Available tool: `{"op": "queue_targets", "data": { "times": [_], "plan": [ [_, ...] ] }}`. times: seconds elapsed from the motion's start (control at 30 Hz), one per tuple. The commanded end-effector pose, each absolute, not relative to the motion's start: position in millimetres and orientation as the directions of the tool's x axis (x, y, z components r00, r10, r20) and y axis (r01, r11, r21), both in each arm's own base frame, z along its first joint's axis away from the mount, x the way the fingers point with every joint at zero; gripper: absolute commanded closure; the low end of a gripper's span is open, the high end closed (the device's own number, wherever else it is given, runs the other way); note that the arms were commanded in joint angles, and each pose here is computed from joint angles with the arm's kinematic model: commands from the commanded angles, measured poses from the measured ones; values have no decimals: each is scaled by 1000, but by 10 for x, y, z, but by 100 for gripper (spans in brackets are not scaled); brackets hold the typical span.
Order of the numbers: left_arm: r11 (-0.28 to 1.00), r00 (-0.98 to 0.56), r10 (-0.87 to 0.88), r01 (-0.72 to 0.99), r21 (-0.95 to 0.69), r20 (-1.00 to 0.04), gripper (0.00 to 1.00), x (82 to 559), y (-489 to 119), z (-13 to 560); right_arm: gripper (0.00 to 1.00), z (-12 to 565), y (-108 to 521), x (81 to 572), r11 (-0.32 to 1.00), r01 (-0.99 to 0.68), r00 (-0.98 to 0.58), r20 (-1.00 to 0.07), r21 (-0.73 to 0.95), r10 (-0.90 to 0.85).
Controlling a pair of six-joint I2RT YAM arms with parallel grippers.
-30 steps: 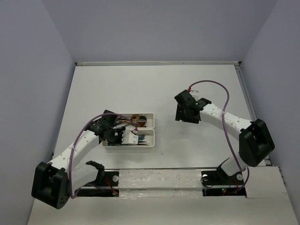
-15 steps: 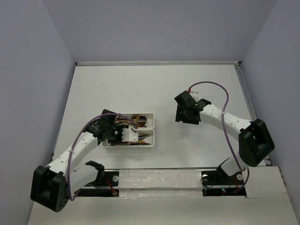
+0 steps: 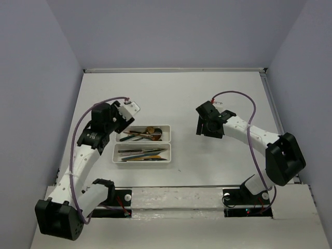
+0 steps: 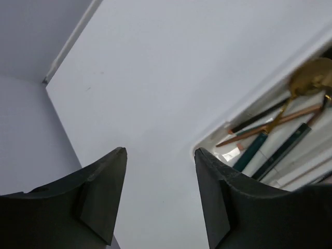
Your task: Sort the eating utensils into containers
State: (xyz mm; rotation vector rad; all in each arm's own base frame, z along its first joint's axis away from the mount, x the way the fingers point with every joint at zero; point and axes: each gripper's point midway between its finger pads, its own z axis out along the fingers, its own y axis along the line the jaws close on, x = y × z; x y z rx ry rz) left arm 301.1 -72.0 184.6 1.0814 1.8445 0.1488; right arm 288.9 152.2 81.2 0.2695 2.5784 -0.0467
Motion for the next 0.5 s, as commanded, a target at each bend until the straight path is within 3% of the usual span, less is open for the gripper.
{"op": "queue_targets", "data": {
  "times": [0.0, 0.27, 0.47],
  "plan": [
    [880, -284, 463, 257, 398, -840, 32, 3458, -27, 2341, 26, 990, 1267, 2991, 960, 275, -764, -592, 60, 256],
    [956, -504, 269, 38, 290, -821, 32, 3653, 963, 1677, 22, 987, 562, 3049, 895, 436, -663, -640, 91, 388],
    [954, -478, 226, -67, 292, -849, 31, 3614, 1249, 1532, 18, 1110, 69, 3025, 814, 550, -496, -710, 188, 499]
  ]
}}
